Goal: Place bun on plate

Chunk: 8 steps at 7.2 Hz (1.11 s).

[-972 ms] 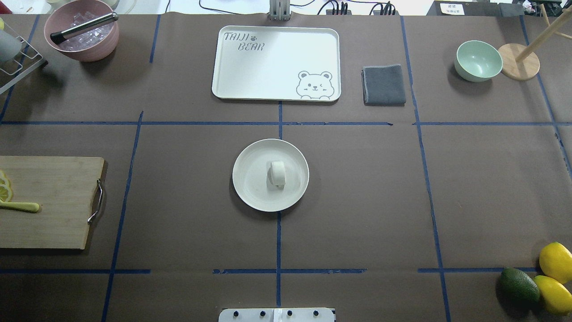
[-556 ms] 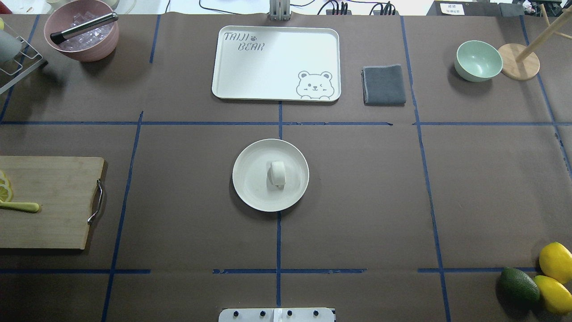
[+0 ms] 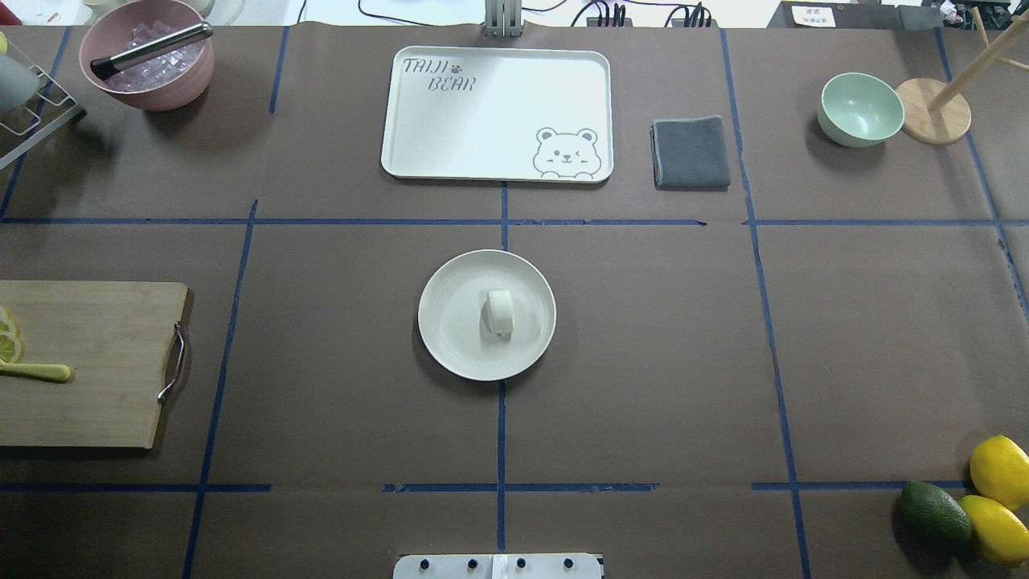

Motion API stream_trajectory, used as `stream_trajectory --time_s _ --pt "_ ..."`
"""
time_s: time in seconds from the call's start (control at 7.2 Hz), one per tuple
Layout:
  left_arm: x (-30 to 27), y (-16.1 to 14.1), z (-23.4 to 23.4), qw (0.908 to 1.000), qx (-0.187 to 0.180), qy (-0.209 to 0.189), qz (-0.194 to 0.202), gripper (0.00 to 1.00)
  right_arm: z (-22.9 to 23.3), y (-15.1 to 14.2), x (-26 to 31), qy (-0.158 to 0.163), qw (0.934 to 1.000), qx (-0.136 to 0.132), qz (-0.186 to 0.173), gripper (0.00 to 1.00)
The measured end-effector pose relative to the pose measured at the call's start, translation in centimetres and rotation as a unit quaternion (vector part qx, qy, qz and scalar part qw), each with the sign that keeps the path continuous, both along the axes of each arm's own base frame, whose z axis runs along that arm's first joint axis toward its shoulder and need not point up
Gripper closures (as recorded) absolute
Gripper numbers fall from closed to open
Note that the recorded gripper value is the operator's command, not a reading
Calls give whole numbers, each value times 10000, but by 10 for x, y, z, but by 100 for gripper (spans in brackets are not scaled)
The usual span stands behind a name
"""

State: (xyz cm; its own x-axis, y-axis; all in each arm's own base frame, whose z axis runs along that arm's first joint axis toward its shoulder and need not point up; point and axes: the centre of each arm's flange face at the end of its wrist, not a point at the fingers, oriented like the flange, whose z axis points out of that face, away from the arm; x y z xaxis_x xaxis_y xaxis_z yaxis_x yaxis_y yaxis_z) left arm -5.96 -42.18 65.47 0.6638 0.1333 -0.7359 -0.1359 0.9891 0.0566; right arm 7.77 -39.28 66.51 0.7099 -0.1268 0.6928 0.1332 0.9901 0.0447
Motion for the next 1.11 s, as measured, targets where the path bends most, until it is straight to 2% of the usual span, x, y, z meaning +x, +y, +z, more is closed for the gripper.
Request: stream_trajectory --time_s 1.11 --pt "0 8 8 9999 -116 -14 -7 0 -3 -2 0 7 10000 50 -6 0"
